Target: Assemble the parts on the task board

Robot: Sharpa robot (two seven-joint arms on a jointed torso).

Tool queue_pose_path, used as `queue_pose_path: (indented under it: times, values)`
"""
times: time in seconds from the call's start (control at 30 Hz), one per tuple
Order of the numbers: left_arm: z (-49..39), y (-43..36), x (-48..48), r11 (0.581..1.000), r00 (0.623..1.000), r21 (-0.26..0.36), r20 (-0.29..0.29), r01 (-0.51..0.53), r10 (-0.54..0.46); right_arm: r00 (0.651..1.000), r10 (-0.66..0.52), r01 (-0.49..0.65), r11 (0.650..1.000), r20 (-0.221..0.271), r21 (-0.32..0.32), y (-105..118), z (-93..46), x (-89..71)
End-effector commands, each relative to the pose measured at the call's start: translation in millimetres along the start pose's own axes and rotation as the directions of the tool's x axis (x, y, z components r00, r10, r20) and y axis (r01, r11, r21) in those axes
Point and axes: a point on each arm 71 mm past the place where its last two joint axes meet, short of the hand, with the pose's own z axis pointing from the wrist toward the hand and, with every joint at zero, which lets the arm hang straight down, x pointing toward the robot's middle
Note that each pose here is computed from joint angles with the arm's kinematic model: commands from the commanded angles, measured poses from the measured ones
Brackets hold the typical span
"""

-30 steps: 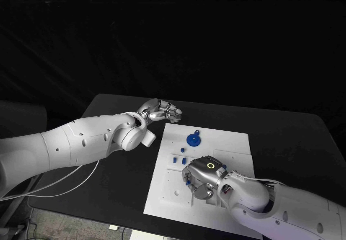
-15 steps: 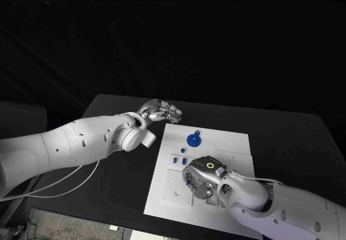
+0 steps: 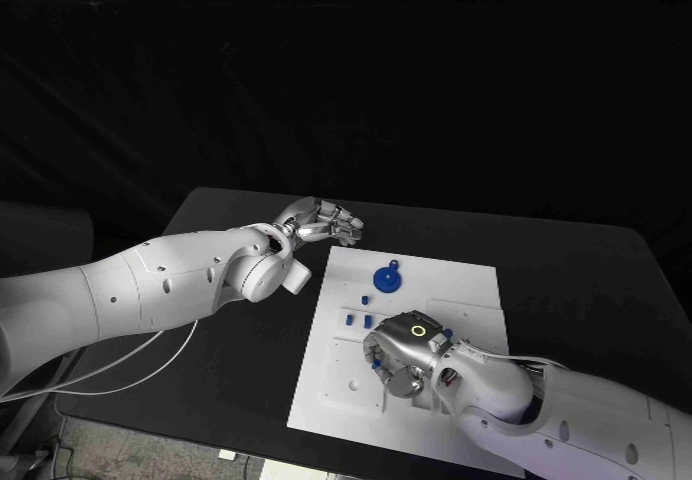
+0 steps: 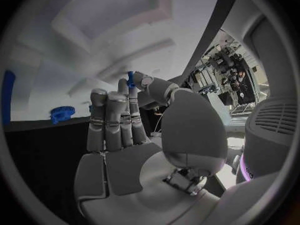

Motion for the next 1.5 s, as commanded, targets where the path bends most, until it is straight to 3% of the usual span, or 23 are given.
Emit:
queue_pose_path:
  times: [0.03,0.13,0.53,0.9,1.13,1.37,1.5]
  values:
    - [0.4,-1.7,1.9,1.000,1.000,0.011,-0.013,0.005,-0.005,0.999,-0.008,0.008,1.000,-0.047,-0.004,1,0.5,5.1]
    - [0.6,-1.8,2.1,1.000,1.000,0.011,-0.014,0.005,-0.005,0.997,0.024,-0.024,1.000,-0.073,-0.002,0,1.3,8.0]
    - [0.0,-1.3,0.7,1.000,1.000,0.009,-0.011,0.004,-0.004,0.996,0.050,-0.050,0.999,-0.079,0.001,-2,2.1,11.0]
    - [-0.5,-0.8,-0.3,1.000,1.000,0.007,-0.010,0.004,-0.004,0.996,0.085,-0.085,0.996,-0.017,0.027,-9,-2.9,7.3]
    - [-0.5,-0.1,-1.7,1.000,1.000,0.005,-0.008,0.003,-0.003,0.986,0.163,-0.164,0.986,0.032,0.040,-16,-15.6,1.2]
    - [-0.5,1.4,-5.8,1.000,1.000,0.003,0.003,-0.001,0.001,0.957,0.279,-0.285,0.955,0.080,0.077,-36,-26.4,-31.4]
    - [-0.7,2.1,-7.4,1.000,1.000,0.002,0.005,-0.002,0.002,0.944,0.326,-0.330,0.938,0.059,0.109,-64,-37.7,-57.5]
